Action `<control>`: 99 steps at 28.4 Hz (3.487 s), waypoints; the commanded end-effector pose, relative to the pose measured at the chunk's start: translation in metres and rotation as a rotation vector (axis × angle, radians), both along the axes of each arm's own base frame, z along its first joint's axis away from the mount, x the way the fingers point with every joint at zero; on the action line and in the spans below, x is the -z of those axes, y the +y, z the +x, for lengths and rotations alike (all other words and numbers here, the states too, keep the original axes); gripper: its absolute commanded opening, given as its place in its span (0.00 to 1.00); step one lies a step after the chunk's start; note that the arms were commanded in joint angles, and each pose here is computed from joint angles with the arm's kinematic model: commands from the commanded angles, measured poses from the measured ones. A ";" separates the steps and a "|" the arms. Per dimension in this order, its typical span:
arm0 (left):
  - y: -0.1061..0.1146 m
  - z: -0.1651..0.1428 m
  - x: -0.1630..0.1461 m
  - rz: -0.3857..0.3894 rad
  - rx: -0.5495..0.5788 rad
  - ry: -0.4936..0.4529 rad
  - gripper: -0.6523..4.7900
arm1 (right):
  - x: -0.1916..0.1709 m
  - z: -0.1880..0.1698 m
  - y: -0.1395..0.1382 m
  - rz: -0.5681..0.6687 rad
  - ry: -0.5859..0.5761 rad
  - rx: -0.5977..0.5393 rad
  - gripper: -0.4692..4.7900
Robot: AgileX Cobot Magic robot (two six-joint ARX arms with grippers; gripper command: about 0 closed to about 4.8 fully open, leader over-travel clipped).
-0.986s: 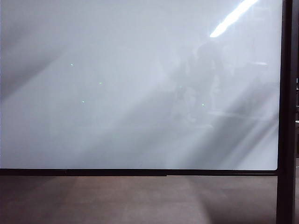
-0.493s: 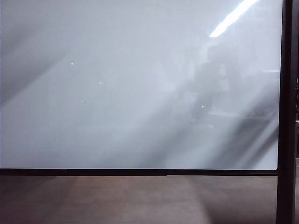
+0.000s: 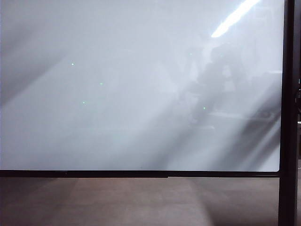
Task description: Reach to the right to find the marker pen, pick it up, and write the number 2 on the whiteboard.
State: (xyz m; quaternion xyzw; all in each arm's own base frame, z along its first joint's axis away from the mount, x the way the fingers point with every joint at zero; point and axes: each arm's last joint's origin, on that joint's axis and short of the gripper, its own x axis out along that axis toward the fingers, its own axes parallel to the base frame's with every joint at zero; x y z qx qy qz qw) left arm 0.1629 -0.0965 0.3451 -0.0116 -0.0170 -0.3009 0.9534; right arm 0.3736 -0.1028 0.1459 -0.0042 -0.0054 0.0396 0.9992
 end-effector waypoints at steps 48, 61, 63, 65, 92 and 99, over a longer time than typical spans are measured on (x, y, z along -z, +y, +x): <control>0.000 -0.001 -0.003 0.003 0.001 -0.011 0.11 | 0.006 0.011 -0.003 0.004 -0.003 0.001 0.36; 0.000 -0.001 -0.003 0.003 0.001 -0.011 0.11 | 0.007 0.011 -0.003 0.012 0.001 0.000 0.27; 0.000 -0.001 -0.003 0.003 0.001 -0.010 0.11 | 0.007 0.011 -0.003 0.013 0.002 -0.003 0.26; 0.000 -0.001 -0.003 0.003 0.001 -0.011 0.11 | 0.007 0.011 -0.002 0.012 0.002 -0.005 0.27; 0.000 -0.001 -0.002 0.008 0.001 -0.002 0.11 | 0.004 0.011 0.000 0.003 -0.028 -0.030 0.37; 0.000 -0.001 -0.002 0.008 0.001 -0.002 0.11 | 0.005 0.011 0.000 0.006 -0.016 -0.029 0.19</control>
